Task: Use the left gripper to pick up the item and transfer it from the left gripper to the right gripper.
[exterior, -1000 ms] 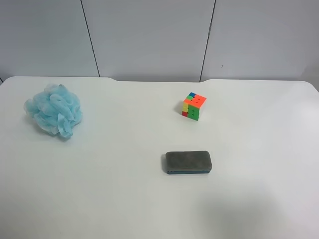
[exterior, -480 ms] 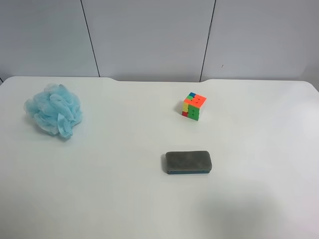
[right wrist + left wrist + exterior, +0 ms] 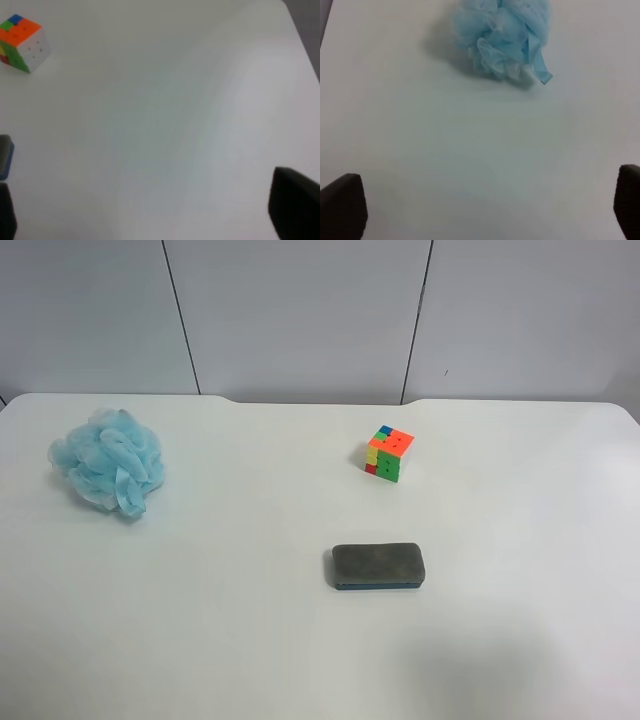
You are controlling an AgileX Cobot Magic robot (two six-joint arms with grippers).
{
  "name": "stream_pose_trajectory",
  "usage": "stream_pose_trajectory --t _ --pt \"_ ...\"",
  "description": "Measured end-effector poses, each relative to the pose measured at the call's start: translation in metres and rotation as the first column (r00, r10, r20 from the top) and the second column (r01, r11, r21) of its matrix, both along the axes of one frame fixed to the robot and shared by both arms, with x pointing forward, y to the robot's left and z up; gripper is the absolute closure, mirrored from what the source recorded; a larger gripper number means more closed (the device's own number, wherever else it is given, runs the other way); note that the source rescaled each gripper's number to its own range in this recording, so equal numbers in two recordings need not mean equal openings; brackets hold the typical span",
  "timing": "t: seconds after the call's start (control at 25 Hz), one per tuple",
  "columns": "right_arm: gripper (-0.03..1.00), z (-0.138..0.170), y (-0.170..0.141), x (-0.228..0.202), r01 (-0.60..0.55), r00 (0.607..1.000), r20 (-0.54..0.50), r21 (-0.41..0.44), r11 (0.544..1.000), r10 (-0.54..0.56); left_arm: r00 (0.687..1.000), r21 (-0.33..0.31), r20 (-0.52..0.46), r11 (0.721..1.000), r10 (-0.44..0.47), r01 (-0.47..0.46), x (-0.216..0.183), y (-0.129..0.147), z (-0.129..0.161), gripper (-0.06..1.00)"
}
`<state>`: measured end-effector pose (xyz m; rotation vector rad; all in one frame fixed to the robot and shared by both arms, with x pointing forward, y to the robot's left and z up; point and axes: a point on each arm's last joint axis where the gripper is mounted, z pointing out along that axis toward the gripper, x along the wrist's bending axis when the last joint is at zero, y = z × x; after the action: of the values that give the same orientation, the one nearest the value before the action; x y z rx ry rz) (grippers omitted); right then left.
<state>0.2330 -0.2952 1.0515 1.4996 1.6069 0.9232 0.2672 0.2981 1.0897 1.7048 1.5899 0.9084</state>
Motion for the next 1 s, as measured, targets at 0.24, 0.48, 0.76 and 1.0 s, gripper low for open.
stream_pose_trajectory --t 0.24,0.48,0.76,1.0 --pt "-0.03 0.000 0.000 0.000 0.000 1.000 0.000 0.000 1.000 0.000 0.985 -0.015 -0.171 1.000 0.000 -0.002 0.067 0.006 0.035 -0.06" --pt "-0.03 0.000 0.000 0.000 0.001 1.000 0.000 0.002 1.000 -0.001 0.925 -0.043 -0.380 0.999 0.003 -0.021 0.153 0.013 0.035 -0.06" --pt "-0.03 0.000 0.000 0.000 0.001 1.000 0.000 0.003 1.000 -0.001 0.843 -0.021 -0.538 1.000 0.003 -0.017 0.239 0.005 0.012 -0.06" --pt "-0.03 0.000 0.000 0.000 0.001 1.000 0.000 0.003 1.000 -0.001 0.796 -0.016 -0.606 1.000 -0.013 0.005 0.297 -0.012 -0.013 -0.06"
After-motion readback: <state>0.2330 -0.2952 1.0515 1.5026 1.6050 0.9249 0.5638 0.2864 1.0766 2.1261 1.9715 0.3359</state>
